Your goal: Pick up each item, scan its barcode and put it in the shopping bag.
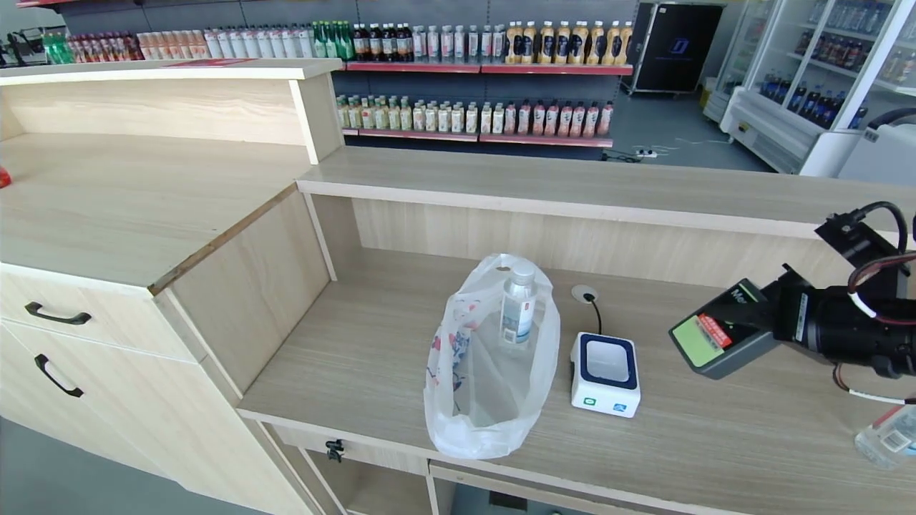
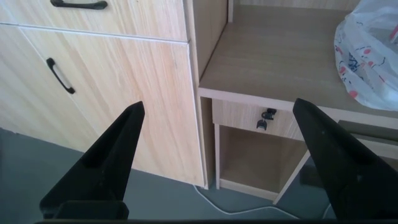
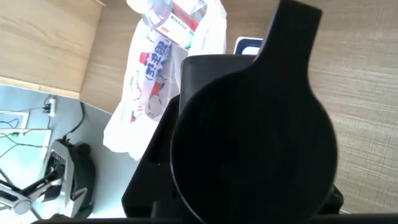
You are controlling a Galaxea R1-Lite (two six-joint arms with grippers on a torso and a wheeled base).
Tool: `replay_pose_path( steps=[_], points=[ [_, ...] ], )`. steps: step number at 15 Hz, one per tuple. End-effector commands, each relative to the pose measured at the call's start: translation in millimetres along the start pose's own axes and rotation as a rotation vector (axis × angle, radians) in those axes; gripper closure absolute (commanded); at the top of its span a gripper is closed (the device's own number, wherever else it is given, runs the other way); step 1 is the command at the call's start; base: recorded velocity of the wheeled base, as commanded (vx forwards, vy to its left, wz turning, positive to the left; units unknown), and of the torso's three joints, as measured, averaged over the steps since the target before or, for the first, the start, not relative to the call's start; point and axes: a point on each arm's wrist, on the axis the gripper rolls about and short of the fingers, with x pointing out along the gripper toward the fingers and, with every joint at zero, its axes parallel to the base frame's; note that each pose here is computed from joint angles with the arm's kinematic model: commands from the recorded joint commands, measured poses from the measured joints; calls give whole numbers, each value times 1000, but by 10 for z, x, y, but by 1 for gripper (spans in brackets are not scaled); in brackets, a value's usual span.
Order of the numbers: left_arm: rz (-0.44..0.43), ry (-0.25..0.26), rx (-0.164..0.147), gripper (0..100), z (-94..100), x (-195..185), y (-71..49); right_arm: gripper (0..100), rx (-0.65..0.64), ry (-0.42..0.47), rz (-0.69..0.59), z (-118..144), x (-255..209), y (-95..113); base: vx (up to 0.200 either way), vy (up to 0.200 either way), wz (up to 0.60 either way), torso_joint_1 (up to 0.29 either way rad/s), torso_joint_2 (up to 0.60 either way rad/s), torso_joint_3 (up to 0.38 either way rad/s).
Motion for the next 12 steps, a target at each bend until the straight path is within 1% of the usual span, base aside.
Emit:
replay_pose_path(
  steps=[1,4,5,7,12],
  points=[
    [1,0,-1,0,-1,0,0,100,43,47,-44,-23,156,-196,0,0,0,0,0,0],
    [1,0,-1,0,-1,0,0,100,47,87,29,-59,173,-355,0,0,0,0,0,0],
    [1,0,1,0,-1,0,0,100,9,122,76,-96,208,-453,0,0,0,0,0,0],
    [1,0,-1,0,-1,0,0,100,-8,138,90,-103,276,-505,0,0,0,0,0,0],
    [1,0,1,0,-1,0,0,100,-9,153,136,-38,434,-549,0,0,0,0,0,0]
  ],
)
